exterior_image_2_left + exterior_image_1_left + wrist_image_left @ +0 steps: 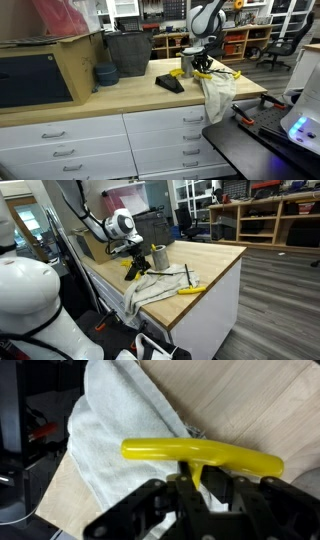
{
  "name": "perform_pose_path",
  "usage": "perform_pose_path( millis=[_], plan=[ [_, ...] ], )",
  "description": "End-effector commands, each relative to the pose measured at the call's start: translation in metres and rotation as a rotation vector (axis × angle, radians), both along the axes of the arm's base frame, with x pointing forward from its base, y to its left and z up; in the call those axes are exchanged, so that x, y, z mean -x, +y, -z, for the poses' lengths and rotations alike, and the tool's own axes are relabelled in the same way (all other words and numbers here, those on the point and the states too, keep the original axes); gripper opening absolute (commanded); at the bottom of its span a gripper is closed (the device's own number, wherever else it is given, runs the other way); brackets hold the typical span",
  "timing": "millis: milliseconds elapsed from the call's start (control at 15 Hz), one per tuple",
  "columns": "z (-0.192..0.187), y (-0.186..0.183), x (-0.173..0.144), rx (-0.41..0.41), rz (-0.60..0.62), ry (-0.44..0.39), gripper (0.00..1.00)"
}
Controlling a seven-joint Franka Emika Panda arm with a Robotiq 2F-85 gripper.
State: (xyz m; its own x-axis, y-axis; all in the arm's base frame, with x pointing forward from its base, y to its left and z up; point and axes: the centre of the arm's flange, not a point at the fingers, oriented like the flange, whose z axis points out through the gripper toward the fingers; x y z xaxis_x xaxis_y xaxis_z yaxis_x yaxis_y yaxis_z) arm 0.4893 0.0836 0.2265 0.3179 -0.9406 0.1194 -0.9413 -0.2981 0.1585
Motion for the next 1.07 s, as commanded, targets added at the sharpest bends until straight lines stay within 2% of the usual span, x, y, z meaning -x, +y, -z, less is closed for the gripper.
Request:
perform_pose_path(
  millis=[0,333,667,1000],
  plan=[
    [-0.008,0.036,-0.011,0.002,-0.056,-0.001,0.05],
    [0.001,0.055,-0.01,0.002,-0.116,0.012,0.05],
    [0.005,0.033,-0.002,-0.007,-0.197,0.032,0.05],
    [0.005,0.007,0.002,-0.033,-0.405,0.102,0.05]
  ],
)
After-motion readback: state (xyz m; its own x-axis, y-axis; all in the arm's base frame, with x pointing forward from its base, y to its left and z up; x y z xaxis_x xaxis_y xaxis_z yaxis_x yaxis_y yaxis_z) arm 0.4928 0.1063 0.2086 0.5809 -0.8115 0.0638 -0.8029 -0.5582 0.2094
